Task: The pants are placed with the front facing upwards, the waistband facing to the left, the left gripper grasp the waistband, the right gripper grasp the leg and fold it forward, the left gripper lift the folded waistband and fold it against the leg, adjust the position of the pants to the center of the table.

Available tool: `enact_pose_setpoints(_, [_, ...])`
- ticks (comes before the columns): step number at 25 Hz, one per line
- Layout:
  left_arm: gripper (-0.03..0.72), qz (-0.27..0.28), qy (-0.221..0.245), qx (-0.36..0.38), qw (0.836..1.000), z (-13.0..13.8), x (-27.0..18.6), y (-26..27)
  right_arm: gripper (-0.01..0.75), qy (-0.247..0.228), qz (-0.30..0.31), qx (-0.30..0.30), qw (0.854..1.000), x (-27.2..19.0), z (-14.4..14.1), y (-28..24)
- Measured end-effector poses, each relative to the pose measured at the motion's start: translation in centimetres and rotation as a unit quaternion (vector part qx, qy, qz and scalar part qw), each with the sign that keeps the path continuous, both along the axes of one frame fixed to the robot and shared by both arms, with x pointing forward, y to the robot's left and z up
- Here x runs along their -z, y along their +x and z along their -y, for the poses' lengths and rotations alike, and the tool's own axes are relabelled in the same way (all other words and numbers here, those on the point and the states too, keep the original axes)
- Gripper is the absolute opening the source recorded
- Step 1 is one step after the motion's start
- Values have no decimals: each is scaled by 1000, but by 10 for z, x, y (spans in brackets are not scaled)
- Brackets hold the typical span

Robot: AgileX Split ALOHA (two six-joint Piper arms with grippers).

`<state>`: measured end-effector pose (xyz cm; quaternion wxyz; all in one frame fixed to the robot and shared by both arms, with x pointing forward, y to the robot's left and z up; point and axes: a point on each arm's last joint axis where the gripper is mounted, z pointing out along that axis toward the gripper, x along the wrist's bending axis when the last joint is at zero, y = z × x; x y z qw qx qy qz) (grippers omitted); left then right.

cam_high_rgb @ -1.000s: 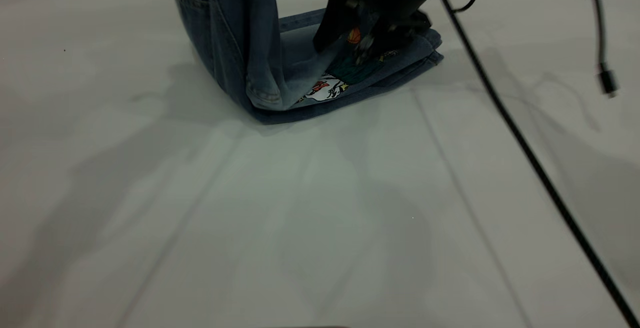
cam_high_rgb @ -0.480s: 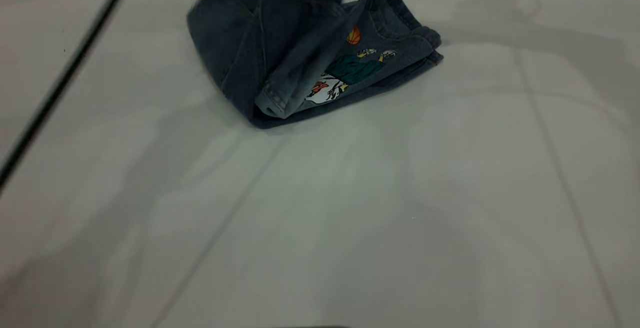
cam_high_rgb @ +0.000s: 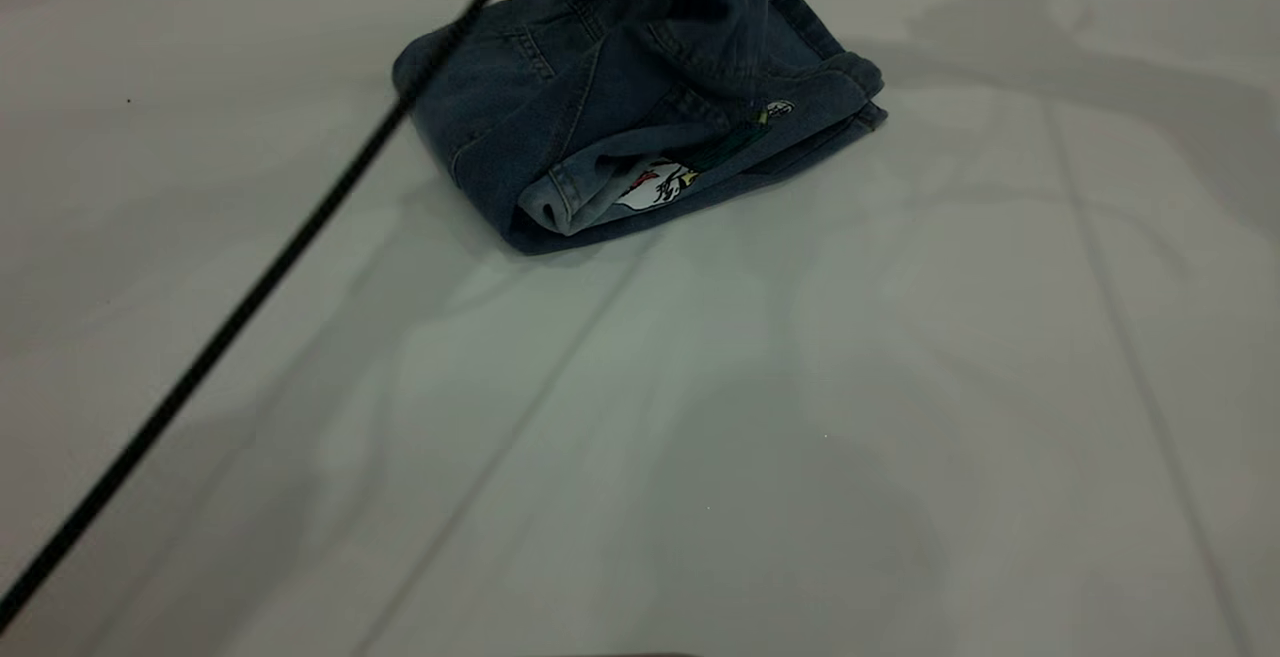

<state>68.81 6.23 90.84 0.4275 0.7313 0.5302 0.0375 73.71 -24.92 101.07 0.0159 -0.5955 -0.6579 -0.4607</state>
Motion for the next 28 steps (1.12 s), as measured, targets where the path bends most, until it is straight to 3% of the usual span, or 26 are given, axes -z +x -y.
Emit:
enact_pose_setpoints(7, [510, 2, -7, 68, 998, 7, -24, -7, 497, 0, -19, -32, 999, 1, -3, -6])
enact_pose_setpoints(10, [602, 45, 8, 91, 995, 1, -62, -11, 497, 1, -23, -37, 999, 2, -3, -7])
enact_pose_setpoints(15, [610, 127, 28, 90, 987, -34, -146, -22, 497, 1, -25, -45, 999, 2, -8, -8])
enact_pose_setpoints(18, [589, 162, 25, 63, 984, -64, -196, -33, 497, -13, -31, -73, 997, 4, -30, -13])
enact_pose_setpoints(23, [582, 196, 2, 30, 980, -102, -259, -62, 497, -100, -38, -116, 987, 14, -115, -32])
enact_pose_setpoints(28, [582, 187, -13, 39, 981, -107, -281, -84, 489, -217, -9, -135, 967, 33, -180, -54])
